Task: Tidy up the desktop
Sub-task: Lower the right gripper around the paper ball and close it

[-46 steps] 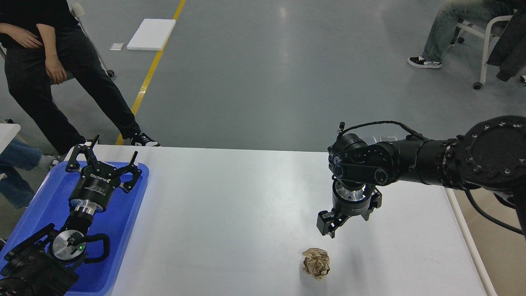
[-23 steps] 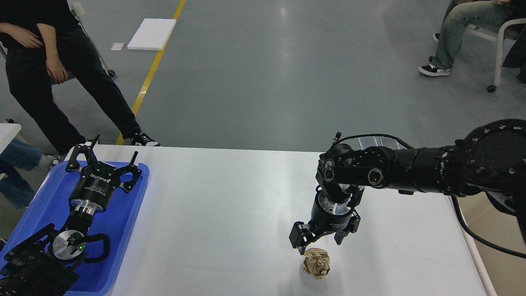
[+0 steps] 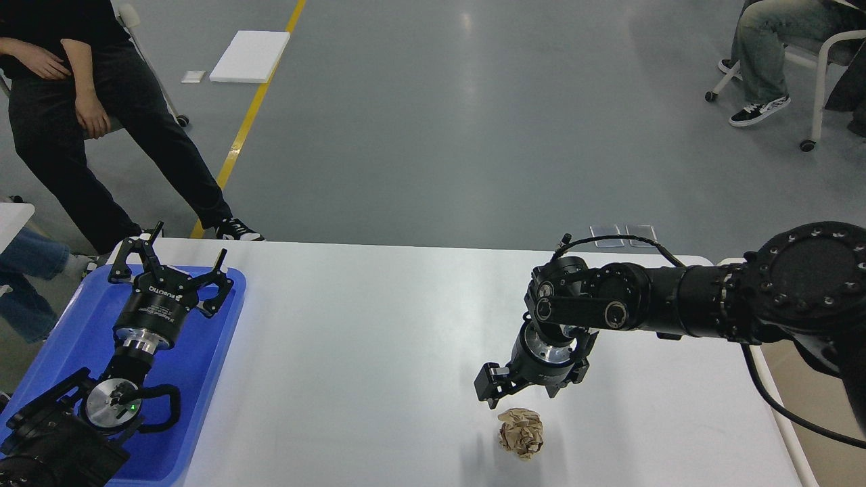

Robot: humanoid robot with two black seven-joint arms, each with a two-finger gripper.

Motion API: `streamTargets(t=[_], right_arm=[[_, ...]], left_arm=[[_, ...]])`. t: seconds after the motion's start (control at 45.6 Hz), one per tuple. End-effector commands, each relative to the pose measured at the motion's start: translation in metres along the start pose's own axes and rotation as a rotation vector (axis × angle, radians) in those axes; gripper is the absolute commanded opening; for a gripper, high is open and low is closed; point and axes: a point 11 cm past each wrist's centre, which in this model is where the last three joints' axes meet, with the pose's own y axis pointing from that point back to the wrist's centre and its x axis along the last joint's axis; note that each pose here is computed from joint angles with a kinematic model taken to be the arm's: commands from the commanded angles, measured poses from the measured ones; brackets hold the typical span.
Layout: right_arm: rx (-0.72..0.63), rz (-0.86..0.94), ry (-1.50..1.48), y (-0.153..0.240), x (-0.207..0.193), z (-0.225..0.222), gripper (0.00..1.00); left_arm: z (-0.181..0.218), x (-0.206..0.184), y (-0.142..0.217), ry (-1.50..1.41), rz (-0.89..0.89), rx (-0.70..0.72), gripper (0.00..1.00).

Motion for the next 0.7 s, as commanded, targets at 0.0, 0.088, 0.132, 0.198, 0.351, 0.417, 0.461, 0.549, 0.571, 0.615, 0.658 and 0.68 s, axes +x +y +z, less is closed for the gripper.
streamTargets(t=[0.0, 0.088, 0.132, 0.198, 0.351, 0.417, 0.461, 0.549, 0.571, 0.615, 0.658, 0.68], right_arm=[[-0.014, 0.037, 0.013, -0.011, -0.005, 0.003, 1.00], [-0.002, 0.016, 0.024, -0.010, -0.010, -0.002, 1.00], [0.005, 0.010, 0.020, -0.011, -0.012, -0.004, 1.00], [0.005, 0.000, 0.017, -0.012, -0.014, -0.003, 1.00], [-0.014, -0.005, -0.001, -0.014, -0.015, 0.005, 1.00], [-0.018, -0.004, 0.002, -0.014, -0.014, 0.005, 1.00], [-0.020, -0.001, 0.003, -0.013, -0.014, 0.006, 1.00], [-0.015, 0.008, -0.002, -0.012, -0.011, 0.004, 1.00], [-0.013, 0.006, -0.002, -0.012, -0.012, 0.004, 1.00], [-0.013, 0.003, -0.002, -0.013, -0.013, 0.004, 1.00], [-0.017, -0.002, -0.003, -0.015, -0.015, 0.006, 1.00], [-0.017, -0.001, -0.005, -0.016, -0.015, 0.006, 1.00]], left_arm=[[0.000, 0.000, 0.000, 0.000, 0.000, 0.000, 0.99], [0.000, 0.000, 0.000, -0.001, 0.001, 0.000, 0.99], [0.000, 0.000, 0.000, 0.000, 0.000, 0.000, 0.99], [0.000, 0.000, 0.000, 0.000, 0.000, 0.000, 0.99], [0.000, 0.000, 0.000, -0.001, 0.001, 0.000, 0.99], [0.000, 0.000, 0.000, -0.001, 0.001, 0.000, 0.99], [0.000, 0.000, 0.000, 0.000, 0.000, 0.000, 0.99], [0.000, 0.000, 0.000, 0.000, 0.000, 0.000, 0.99], [0.000, 0.000, 0.000, -0.001, 0.001, 0.000, 0.99], [0.000, 0.000, 0.000, -0.001, 0.001, 0.000, 0.99], [0.000, 0.000, 0.000, -0.001, 0.001, 0.000, 0.99], [0.000, 0.000, 0.000, 0.000, 0.000, 0.000, 0.99]])
